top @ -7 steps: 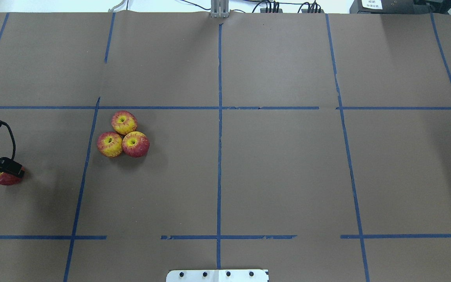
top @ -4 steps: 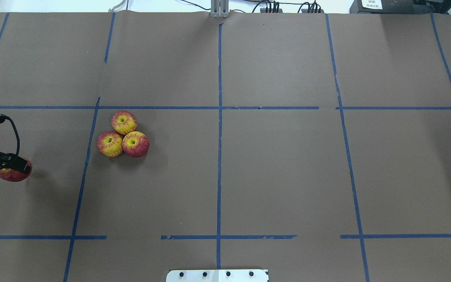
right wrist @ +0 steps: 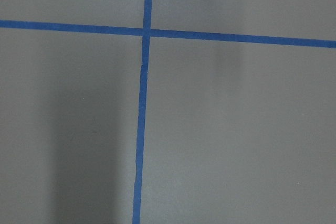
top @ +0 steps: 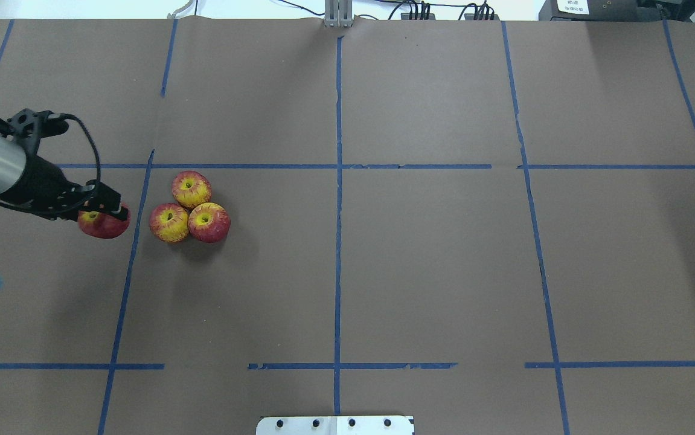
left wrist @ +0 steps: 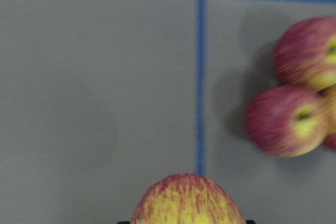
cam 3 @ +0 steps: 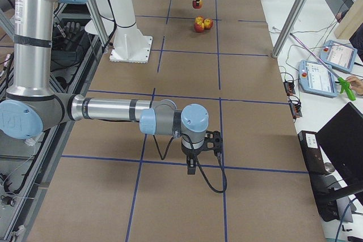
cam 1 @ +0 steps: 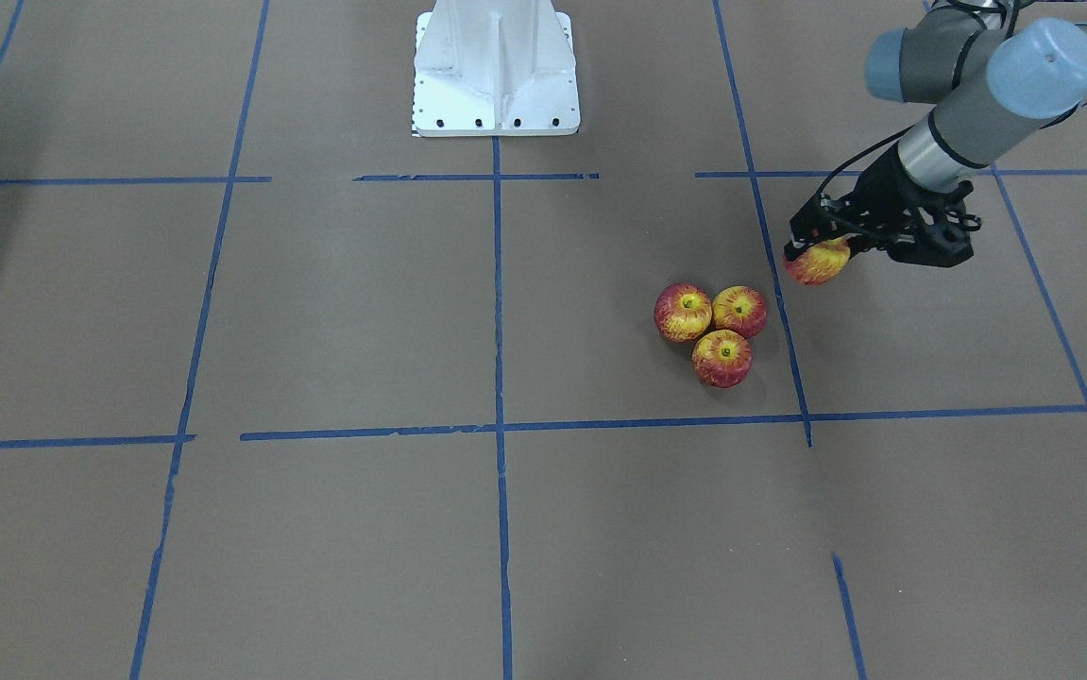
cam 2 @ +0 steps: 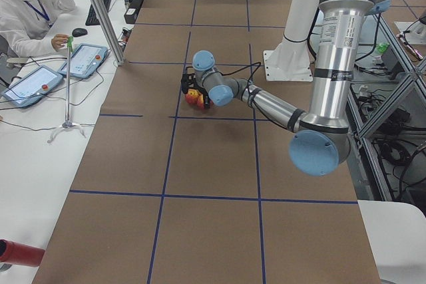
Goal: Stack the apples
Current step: 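Lift the apple with the left gripper and carry it over the three-apple cluster, then lower the apple onto the top of the cluster and open the left gripper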
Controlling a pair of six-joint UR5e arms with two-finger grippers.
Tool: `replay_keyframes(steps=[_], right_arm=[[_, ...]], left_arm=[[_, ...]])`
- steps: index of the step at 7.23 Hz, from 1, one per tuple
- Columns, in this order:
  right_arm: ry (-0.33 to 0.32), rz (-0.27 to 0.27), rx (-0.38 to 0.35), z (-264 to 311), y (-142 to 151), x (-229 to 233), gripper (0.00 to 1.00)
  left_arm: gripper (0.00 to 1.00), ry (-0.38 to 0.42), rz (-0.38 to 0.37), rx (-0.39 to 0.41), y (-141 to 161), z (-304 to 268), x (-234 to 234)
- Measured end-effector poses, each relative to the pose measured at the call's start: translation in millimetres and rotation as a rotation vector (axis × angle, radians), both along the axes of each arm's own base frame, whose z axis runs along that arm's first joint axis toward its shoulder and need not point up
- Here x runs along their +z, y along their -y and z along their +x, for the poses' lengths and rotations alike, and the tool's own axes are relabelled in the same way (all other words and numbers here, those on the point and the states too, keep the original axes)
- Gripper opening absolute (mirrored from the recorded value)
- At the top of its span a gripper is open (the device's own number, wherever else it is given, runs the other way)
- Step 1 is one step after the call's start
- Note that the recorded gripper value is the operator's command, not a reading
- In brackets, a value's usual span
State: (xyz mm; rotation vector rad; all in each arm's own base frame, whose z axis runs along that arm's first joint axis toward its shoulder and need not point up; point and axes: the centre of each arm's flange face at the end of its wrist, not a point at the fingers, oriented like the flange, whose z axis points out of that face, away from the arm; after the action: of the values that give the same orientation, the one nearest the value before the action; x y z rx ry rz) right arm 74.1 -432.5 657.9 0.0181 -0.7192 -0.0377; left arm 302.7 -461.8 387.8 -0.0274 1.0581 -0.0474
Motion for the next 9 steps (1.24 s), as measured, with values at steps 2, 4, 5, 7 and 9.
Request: replay_keyframes(steps=[2, 4, 5, 7, 9], right_arm=[[0.000, 0.000, 0.000, 0.0, 0.0, 0.0, 1.00], [0.000, 0.000, 0.000, 0.0, 0.0, 0.0, 1.00], [0.000, 0.000, 0.000, 0.0, 0.0, 0.0, 1.00], [0.000, 0.000, 0.000, 0.0, 0.0, 0.0, 1.00], [0.000, 0.000, 0.000, 0.0, 0.0, 0.0, 1.00]], left_arm=[[0.00, 0.019, -0.052, 0.000, 27.3, 41.3, -40.1], [0.00, 0.053, -0.055, 0.007, 26.2, 68.7, -40.3], [0.00, 0.069, -0.049, 0.010, 22.8, 80.8, -39.1], [0.00, 0.079, -0.046, 0.011, 21.1, 88.5, -37.6], [0.00, 0.071, -0.034, 0.007, 21.7, 87.3, -45.1]])
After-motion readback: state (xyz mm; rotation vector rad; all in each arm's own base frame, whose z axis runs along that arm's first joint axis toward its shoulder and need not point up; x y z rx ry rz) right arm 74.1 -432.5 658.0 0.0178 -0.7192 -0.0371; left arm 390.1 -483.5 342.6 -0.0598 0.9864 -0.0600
